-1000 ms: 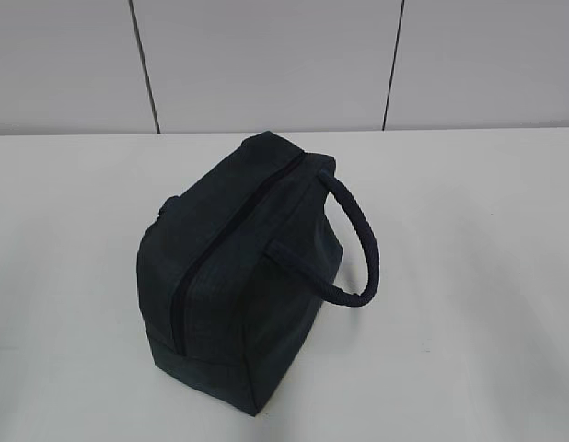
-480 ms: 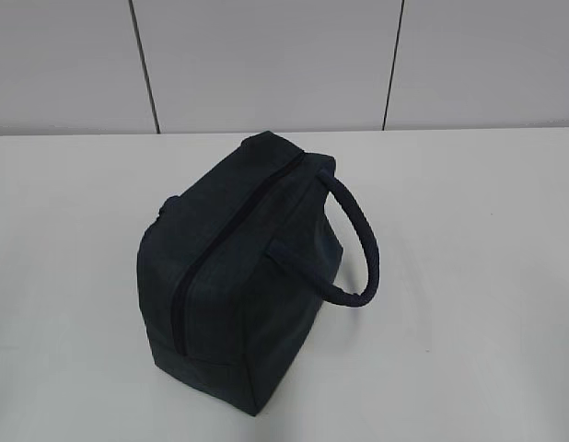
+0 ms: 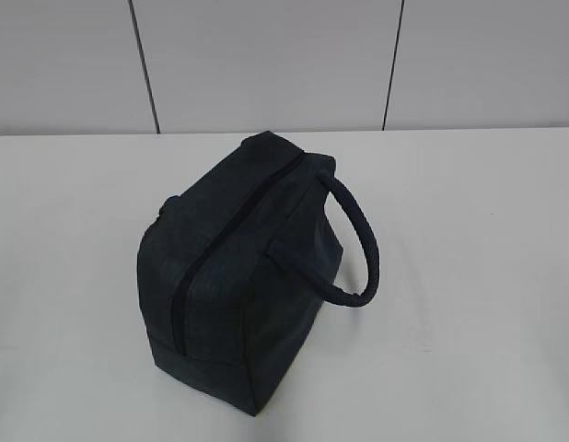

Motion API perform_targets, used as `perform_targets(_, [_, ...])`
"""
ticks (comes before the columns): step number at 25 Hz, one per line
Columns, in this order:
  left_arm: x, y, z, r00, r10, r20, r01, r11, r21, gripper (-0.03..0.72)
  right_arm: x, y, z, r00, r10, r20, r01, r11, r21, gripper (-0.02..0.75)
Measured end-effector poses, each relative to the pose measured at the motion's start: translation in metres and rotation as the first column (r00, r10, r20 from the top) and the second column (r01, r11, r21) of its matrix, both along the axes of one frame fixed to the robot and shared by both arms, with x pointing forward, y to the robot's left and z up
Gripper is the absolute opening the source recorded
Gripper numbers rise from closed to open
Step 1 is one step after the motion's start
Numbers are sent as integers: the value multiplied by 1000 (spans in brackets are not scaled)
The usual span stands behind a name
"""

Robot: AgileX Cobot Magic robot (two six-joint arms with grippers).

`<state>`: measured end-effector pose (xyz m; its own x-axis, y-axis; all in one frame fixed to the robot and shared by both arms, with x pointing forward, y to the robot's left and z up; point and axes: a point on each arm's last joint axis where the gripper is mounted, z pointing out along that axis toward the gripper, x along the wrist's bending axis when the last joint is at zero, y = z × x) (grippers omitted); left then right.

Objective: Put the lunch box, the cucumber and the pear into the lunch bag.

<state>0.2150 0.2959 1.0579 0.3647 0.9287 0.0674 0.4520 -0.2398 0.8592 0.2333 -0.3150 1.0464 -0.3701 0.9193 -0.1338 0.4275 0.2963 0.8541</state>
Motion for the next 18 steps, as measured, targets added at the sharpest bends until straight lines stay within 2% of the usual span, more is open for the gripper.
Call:
perform_targets(11, [0, 0, 0, 1000, 3, 0, -3, 1000, -1, 244, 0, 0, 0, 1000, -21, -1, 21, 1000, 0, 354])
perform_targets(14, [0, -1, 0, 998, 59, 0, -59, 998, -1, 241, -2, 1, 0, 991, -133, -1, 133, 991, 0, 353])
perform_targets(18, [1, -4, 0, 985, 174, 0, -174, 985, -1, 239, -4, 2, 0, 948, -319, -1, 319, 948, 0, 353])
